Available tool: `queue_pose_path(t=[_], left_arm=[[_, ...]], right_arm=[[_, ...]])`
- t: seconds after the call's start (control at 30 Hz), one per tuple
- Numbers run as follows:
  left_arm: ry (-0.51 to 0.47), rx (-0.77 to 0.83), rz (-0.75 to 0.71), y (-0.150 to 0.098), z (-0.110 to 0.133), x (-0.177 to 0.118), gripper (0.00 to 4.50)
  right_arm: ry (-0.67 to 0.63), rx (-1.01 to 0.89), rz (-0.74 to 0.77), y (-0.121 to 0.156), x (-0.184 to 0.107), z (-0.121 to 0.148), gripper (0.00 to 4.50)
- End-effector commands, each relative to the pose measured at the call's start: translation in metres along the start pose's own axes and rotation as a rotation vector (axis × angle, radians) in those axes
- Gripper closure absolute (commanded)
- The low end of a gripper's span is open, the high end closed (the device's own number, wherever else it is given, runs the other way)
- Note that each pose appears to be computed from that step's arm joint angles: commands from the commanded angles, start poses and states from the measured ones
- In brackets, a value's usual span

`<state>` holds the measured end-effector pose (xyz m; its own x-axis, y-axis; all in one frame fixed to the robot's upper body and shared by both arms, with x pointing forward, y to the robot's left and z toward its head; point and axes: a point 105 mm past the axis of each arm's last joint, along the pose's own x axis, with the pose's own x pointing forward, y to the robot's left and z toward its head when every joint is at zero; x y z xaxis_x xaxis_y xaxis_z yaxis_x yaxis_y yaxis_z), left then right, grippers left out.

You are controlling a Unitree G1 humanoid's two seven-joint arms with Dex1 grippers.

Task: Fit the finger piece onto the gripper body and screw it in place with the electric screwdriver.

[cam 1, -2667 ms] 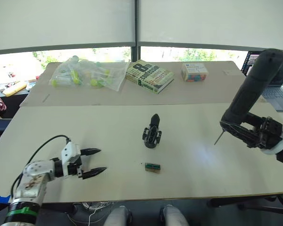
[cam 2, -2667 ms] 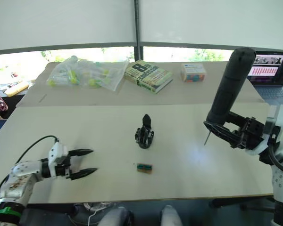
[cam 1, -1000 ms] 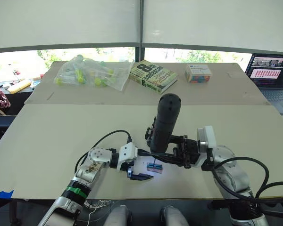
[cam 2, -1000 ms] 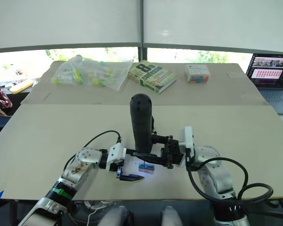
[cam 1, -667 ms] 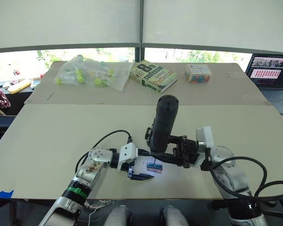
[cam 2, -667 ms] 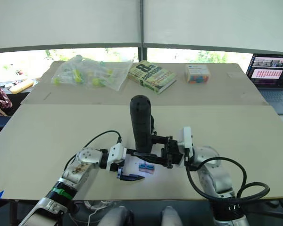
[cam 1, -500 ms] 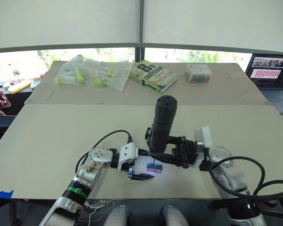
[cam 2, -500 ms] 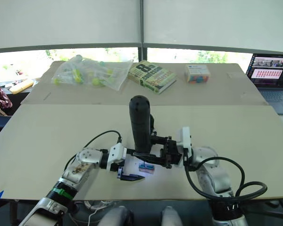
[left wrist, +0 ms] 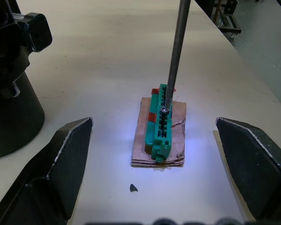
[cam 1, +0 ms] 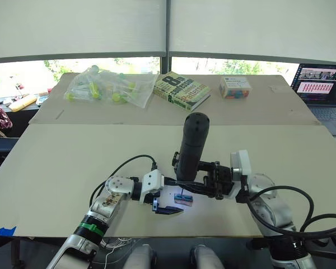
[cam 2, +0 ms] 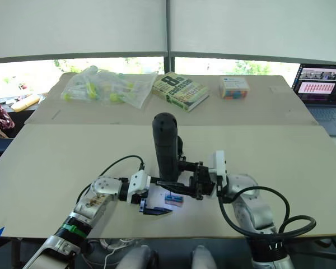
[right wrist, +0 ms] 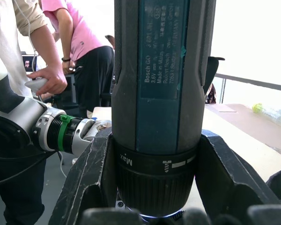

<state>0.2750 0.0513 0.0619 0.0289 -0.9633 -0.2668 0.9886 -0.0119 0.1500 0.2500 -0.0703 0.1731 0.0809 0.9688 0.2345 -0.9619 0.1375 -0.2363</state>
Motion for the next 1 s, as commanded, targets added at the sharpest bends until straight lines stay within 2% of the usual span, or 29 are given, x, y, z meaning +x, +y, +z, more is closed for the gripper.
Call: queue_pose_path(t=[0.03, 1.0], left_arm=[[0.011, -0.033, -0.034, -0.0101, -0.0075, 0.0072, 0.05], [0.017, -0.040, -0.036, -0.0131, -0.0097, 0.0085, 0.05]], right_arm=[[-0.043, -0.080, -0.005, -0.0044, -0.0025, 0.0173, 2.60], [-0.004, -0.041, 0.013, 0.0013, -0.0045, 0.0077, 2.60]])
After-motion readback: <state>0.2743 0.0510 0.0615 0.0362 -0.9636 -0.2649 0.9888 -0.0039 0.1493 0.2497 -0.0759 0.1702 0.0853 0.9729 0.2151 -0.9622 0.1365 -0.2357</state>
